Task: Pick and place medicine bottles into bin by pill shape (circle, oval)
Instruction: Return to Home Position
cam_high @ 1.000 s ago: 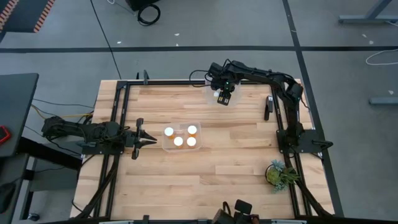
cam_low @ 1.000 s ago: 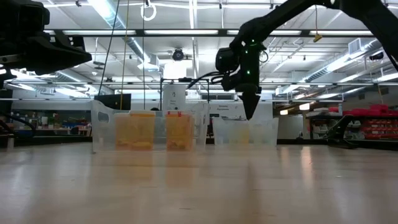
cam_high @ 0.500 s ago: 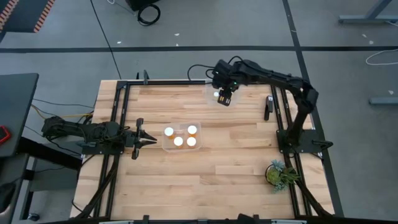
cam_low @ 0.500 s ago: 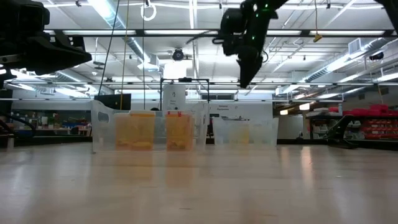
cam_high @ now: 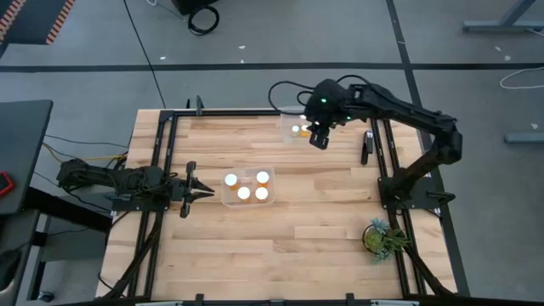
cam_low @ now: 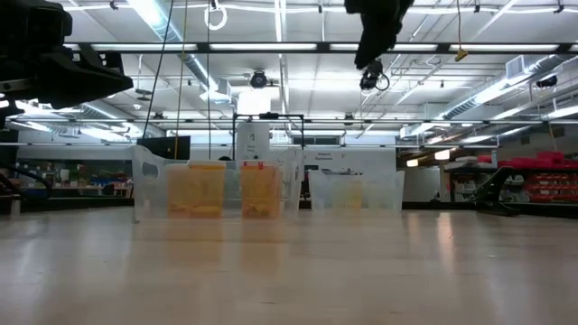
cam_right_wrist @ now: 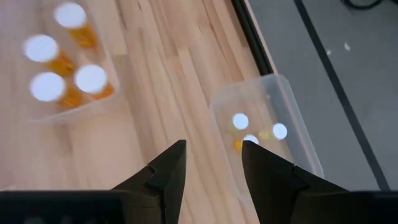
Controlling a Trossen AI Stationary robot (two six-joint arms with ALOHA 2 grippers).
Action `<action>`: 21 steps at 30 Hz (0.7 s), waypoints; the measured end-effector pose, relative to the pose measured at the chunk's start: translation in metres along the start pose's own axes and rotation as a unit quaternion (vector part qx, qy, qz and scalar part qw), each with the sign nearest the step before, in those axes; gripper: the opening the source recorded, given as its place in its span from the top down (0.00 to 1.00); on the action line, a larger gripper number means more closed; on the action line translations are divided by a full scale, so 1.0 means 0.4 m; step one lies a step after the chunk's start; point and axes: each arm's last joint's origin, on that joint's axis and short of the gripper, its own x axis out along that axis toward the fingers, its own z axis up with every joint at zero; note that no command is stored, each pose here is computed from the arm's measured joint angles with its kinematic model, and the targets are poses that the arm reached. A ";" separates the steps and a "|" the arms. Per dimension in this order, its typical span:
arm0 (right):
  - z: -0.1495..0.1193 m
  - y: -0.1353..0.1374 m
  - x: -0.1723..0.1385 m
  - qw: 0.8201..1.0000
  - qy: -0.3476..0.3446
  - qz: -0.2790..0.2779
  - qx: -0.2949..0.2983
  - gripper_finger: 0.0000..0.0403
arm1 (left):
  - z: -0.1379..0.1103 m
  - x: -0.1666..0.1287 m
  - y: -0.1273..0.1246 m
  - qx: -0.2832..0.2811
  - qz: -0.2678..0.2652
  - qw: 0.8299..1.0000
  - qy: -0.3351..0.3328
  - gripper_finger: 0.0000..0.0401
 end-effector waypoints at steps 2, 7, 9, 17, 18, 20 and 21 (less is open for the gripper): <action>-0.005 0.010 -0.028 1.000 -0.015 0.004 -0.001 0.60 | 0.000 0.000 0.000 0.000 0.000 1.000 0.000 0.87; -0.021 0.030 -0.082 0.999 -0.040 0.010 -0.004 0.60 | 0.000 0.000 0.000 0.000 0.000 1.000 0.000 0.86; -0.034 0.038 -0.095 0.999 -0.043 0.008 -0.008 0.60 | 0.000 0.000 0.000 0.000 0.000 1.000 0.000 0.85; -0.118 0.060 -0.102 0.998 -0.057 -0.004 -0.006 0.60 | 0.000 0.000 0.000 0.000 0.000 1.000 0.000 0.87; -0.129 0.062 -0.102 0.998 -0.065 -0.002 -0.004 0.60 | 0.000 0.000 0.000 0.000 0.000 1.000 0.000 0.87; -0.153 0.070 -0.100 0.996 -0.084 0.002 -0.004 0.60 | 0.000 0.000 0.000 0.000 0.000 1.000 0.000 0.87; -0.164 0.074 -0.099 0.995 -0.097 0.005 -0.004 0.60 | 0.000 0.000 0.000 0.000 0.000 1.000 0.000 0.87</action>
